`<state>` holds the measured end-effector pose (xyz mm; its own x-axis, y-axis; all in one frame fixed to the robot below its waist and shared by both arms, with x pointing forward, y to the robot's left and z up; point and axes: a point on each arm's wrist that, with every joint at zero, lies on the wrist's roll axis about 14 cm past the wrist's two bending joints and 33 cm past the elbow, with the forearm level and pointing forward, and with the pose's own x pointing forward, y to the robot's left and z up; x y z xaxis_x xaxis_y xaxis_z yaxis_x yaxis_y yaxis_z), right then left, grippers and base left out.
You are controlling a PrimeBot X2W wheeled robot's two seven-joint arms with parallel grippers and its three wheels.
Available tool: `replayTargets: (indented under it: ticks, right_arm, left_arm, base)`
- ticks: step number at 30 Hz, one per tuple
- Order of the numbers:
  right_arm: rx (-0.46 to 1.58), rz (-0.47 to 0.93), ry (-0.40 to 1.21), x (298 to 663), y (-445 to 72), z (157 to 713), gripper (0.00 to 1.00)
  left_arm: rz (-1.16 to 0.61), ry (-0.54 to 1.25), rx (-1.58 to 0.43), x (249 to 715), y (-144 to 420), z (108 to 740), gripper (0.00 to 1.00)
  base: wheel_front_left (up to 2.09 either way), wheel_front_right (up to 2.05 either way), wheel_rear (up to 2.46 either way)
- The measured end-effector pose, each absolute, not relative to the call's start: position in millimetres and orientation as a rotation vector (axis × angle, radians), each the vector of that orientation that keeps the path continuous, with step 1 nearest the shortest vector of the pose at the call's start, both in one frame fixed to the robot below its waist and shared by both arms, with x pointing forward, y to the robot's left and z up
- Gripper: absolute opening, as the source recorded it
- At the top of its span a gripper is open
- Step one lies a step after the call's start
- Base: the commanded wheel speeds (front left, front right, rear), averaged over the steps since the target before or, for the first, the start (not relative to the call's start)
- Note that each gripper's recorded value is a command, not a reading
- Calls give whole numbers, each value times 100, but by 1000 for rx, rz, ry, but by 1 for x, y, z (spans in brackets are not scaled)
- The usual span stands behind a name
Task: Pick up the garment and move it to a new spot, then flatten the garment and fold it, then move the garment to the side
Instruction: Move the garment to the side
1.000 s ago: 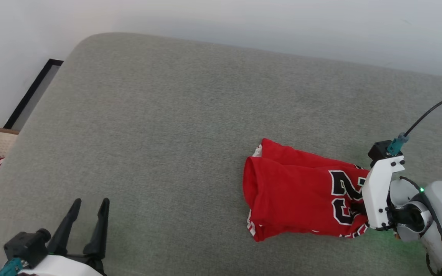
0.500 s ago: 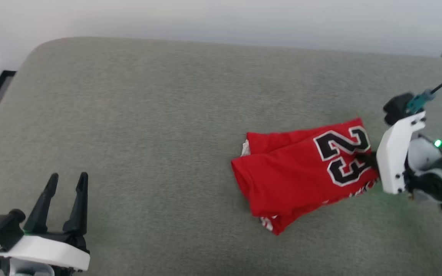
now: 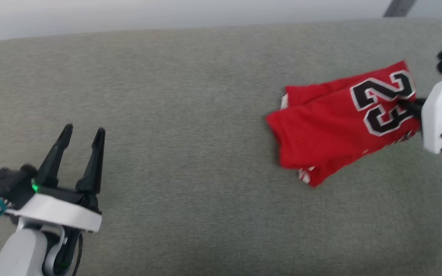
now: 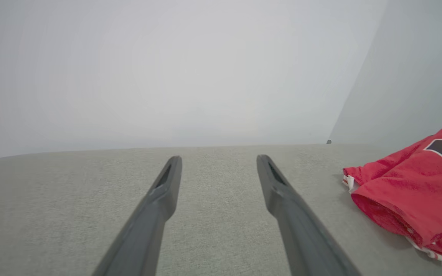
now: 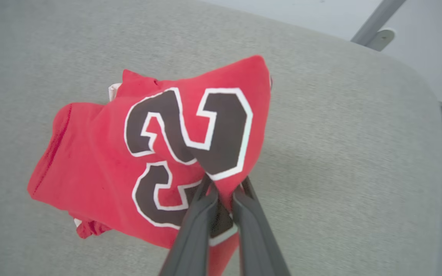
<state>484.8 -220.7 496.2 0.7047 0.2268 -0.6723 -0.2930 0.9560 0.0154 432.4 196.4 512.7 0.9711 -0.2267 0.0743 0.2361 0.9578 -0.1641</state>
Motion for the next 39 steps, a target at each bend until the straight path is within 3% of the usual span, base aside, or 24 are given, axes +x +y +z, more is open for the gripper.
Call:
replayTargets:
  ticks: [13,22,31,39]
  right_arm:
    - [-160,-37,647,491,-341,520,0]
    - [-279,-215,667,489,-409,510,0]
    - [-403,-248,656,513,-425,485,0]
    - [-348,-250,720,521,-414,434,0]
  left_arm:
    - [-567,-79,-171,491,87,514,100]
    - [-739,-63,-186,501,28,502,100]
    - [-757,-40,-191,509,26,492,100]
    - [-721,-9,-186,512,40,480,100]
  base:
    - [0,0,0]
    - [0,0,0]
    - [0,0,0]
    - [0,0,0]
